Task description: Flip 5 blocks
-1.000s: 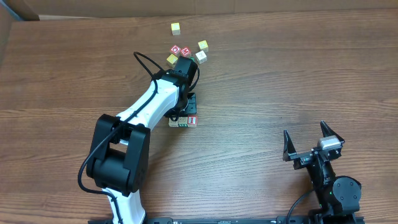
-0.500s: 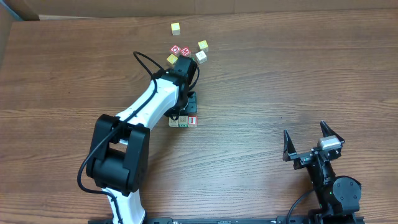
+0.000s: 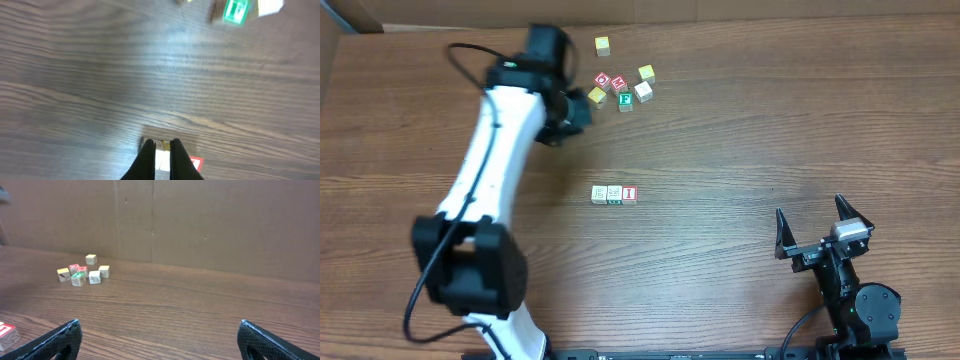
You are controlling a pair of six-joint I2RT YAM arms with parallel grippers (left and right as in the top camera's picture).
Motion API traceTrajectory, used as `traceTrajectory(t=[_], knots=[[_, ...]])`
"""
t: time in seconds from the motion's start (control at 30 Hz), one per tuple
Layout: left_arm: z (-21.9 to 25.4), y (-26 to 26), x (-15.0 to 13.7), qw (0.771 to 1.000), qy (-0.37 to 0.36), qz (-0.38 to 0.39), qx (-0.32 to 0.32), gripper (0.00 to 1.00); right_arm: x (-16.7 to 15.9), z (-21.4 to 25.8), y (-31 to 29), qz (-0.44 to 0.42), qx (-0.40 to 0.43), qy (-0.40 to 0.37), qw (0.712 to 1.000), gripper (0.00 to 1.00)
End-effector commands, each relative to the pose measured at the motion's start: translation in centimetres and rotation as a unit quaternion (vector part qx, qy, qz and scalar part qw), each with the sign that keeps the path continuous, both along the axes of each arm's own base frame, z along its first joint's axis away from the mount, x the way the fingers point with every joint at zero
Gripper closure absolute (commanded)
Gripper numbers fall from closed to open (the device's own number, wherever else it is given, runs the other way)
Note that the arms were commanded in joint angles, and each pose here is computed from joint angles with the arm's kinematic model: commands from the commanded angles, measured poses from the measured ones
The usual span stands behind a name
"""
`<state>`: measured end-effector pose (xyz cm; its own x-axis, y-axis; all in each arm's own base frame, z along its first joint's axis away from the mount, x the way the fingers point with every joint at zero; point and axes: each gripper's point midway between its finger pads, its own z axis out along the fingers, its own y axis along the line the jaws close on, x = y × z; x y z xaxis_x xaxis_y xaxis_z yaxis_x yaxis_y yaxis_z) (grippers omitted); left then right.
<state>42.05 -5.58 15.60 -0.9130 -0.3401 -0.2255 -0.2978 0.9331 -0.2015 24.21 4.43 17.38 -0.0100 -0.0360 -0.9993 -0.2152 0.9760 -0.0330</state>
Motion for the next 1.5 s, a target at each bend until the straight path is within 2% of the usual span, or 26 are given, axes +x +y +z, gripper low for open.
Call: traceTrajectory(t=[0.0,0.27,0.3,0.37,0.4,0.43,0.6,1.47], knots=[[4.2,3.0,-0.2,0.997,-0.038,0.044,-0.044,0.91,0.0,-0.3,-0.1,-0.002,0.000,0.000,1.000,0.00],[3.7,11.6,-4.2,0.985,0.025,0.160,-0.058,0.69,0.0,-0.3,-0.1,-0.002,0.000,0.000,1.000,0.00],[3.6,12.2,-4.6,0.983,0.031,0.169,-0.058,0.62,0.0,-0.3,-0.1,-0.002,0.000,0.000,1.000,0.00],[3.4,13.6,-5.5,0.980,0.042,0.189,-0.055,0.41,0.0,-0.3,-0.1,-0.002,0.000,0.000,1.000,0.00],[3.4,14.1,-5.8,0.978,0.045,0.196,-0.054,0.23,0.0,-0.3,-0.1,-0.002,0.000,0.000,1.000,0.00],[3.4,14.5,-6.0,0.977,0.047,0.202,-0.054,0.00,0.0,-0.3,-0.1,-0.002,0.000,0.000,1.000,0.00],[3.3,15.8,-6.4,0.975,0.049,0.216,-0.036,0.00,0.0,-0.3,-0.1,-0.002,0.000,0.000,1.000,0.00],[3.3,15.8,-6.4,0.975,0.049,0.216,-0.035,0.00,0.0,-0.3,-0.1,-0.002,0.000,0.000,1.000,0.00]])
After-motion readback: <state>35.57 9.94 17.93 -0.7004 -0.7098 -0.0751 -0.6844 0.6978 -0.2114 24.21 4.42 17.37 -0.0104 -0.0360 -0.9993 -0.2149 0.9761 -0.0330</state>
